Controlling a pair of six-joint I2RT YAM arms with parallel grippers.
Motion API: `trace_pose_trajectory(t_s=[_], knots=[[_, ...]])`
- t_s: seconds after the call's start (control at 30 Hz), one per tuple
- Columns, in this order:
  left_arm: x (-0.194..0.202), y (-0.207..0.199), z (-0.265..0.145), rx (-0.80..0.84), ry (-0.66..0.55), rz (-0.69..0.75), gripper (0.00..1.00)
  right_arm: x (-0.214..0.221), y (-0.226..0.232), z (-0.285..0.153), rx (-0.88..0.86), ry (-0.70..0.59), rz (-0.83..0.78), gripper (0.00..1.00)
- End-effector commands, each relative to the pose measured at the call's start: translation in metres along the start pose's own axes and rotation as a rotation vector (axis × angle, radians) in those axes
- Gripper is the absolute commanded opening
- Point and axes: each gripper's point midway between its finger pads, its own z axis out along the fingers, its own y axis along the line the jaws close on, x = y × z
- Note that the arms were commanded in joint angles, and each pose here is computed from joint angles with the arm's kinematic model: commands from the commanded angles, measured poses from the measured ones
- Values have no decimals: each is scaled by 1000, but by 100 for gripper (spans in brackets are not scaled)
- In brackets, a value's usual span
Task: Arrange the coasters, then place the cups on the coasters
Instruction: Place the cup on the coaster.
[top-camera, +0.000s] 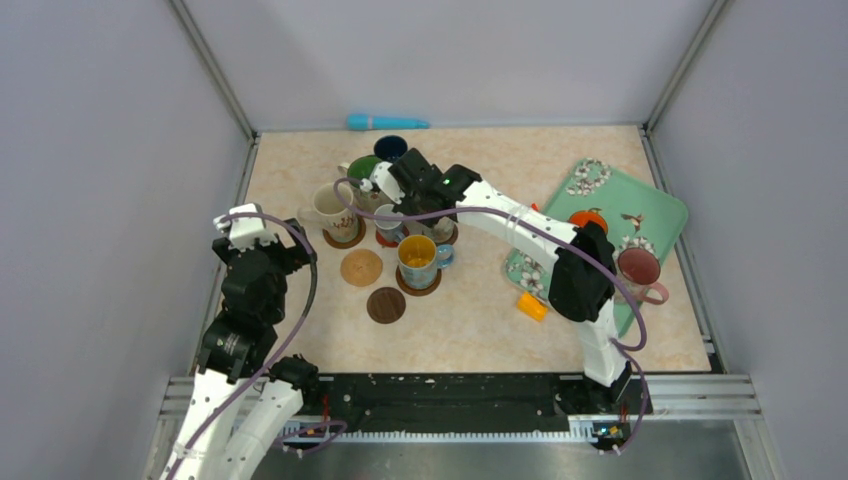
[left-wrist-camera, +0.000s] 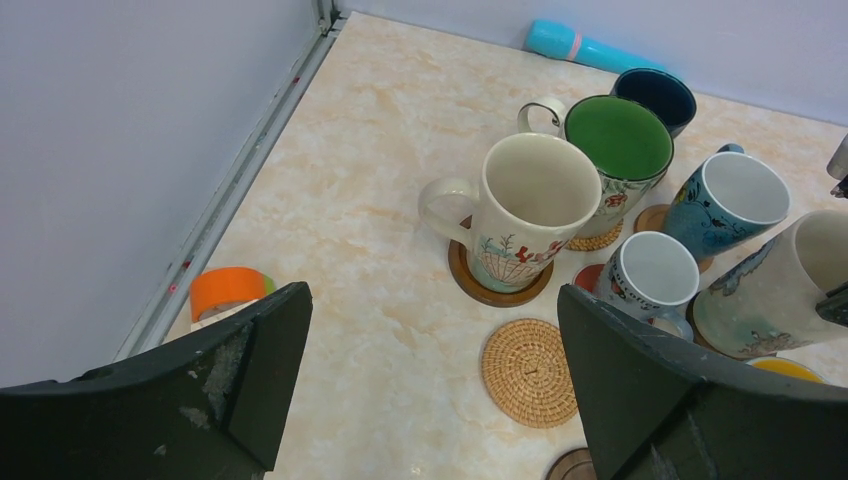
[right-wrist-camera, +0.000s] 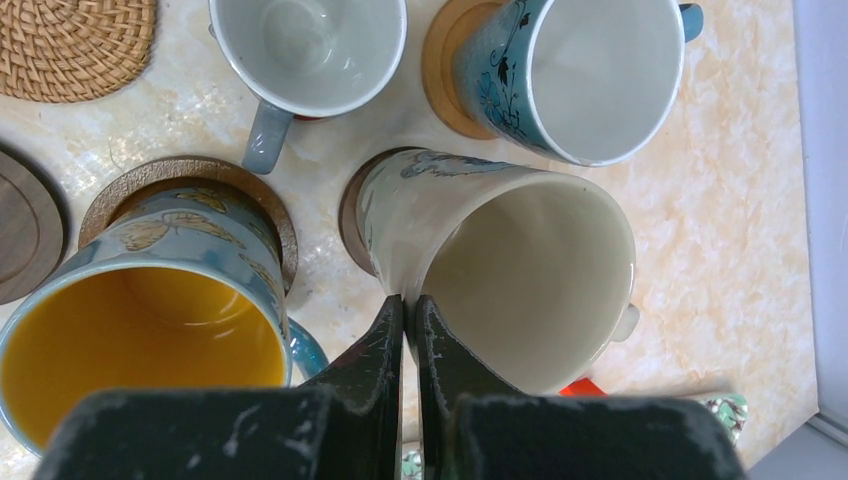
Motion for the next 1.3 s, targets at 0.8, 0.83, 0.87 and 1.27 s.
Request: trace_pose_trajectory(t_s=[0.8, 0.83, 0.87, 1.27], knots=[[-8, -3, 1, 11, -31, -13, 98, -16, -5, -33, 35, -27, 21, 16], [-9, -3, 1, 13, -32, -14, 98, -17, -5, -34, 38, -30, 22, 20], [-8, -3, 2, 12, -32, -13, 98, -18, -5, -35, 39, -33, 22, 23], [-8, -6, 0, 29, -27, -18, 98, -42, -20, -71, 71, -156, 105, 43]])
